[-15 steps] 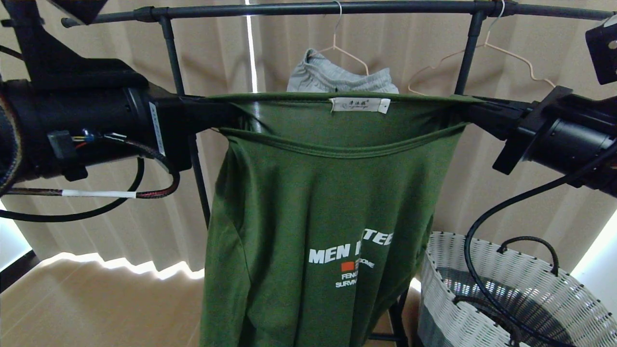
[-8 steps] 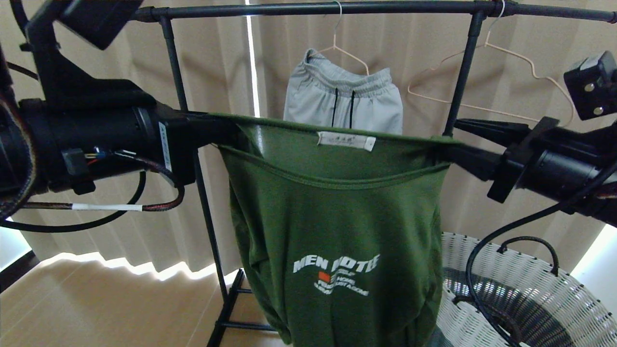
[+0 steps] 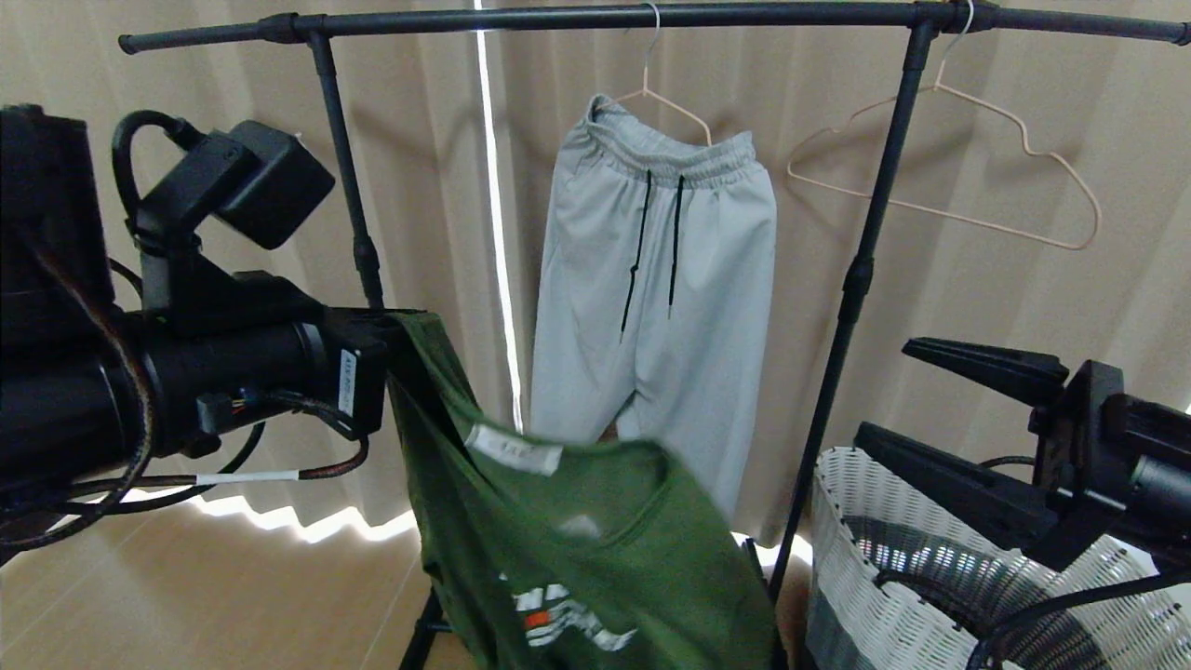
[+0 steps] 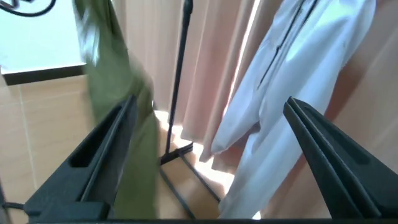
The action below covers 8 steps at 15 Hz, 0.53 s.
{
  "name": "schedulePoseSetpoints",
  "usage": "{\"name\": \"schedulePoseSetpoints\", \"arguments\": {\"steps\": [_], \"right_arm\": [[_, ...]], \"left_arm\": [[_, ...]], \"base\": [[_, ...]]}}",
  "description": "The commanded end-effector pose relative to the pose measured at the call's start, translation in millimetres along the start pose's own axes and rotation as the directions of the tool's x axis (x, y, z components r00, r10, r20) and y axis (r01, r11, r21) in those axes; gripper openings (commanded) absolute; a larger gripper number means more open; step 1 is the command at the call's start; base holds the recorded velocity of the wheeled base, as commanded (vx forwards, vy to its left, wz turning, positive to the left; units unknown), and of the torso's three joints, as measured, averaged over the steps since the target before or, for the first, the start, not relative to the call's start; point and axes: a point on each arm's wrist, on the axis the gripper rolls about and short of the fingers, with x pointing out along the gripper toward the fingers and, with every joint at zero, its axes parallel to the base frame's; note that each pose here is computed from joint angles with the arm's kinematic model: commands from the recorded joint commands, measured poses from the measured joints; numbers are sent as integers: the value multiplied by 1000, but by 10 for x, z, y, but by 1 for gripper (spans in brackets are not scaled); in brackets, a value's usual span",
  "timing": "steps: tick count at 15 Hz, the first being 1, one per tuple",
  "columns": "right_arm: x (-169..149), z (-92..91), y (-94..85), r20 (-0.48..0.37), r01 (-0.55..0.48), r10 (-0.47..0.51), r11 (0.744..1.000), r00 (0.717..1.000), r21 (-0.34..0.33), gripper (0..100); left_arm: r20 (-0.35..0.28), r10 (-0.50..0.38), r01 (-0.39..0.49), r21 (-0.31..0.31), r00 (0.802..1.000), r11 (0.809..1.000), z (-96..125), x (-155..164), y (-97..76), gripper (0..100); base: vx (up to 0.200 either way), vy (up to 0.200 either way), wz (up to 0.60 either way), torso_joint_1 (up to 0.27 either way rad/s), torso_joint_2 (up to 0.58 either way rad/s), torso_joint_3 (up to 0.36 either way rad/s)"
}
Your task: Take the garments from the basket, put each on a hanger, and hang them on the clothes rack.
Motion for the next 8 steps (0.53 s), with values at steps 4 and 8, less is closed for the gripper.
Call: {"name": "schedulePoseSetpoints", "arguments": {"steps": [4,8], "right_arm": [[-135,-120,-32,-34,80,-80,997,996,-11,100],[-514,-241,-74,-33,265,-268,962,963,-72,100]], "left_arm": [[-75,64,-64,2,995,998,-219,-18,107,0],[-98,187,-189,-12,977,982,-607,-576,217,0]], "base": [[0,0,0,0,0,0],[0,0,0,0,0,0]]}}
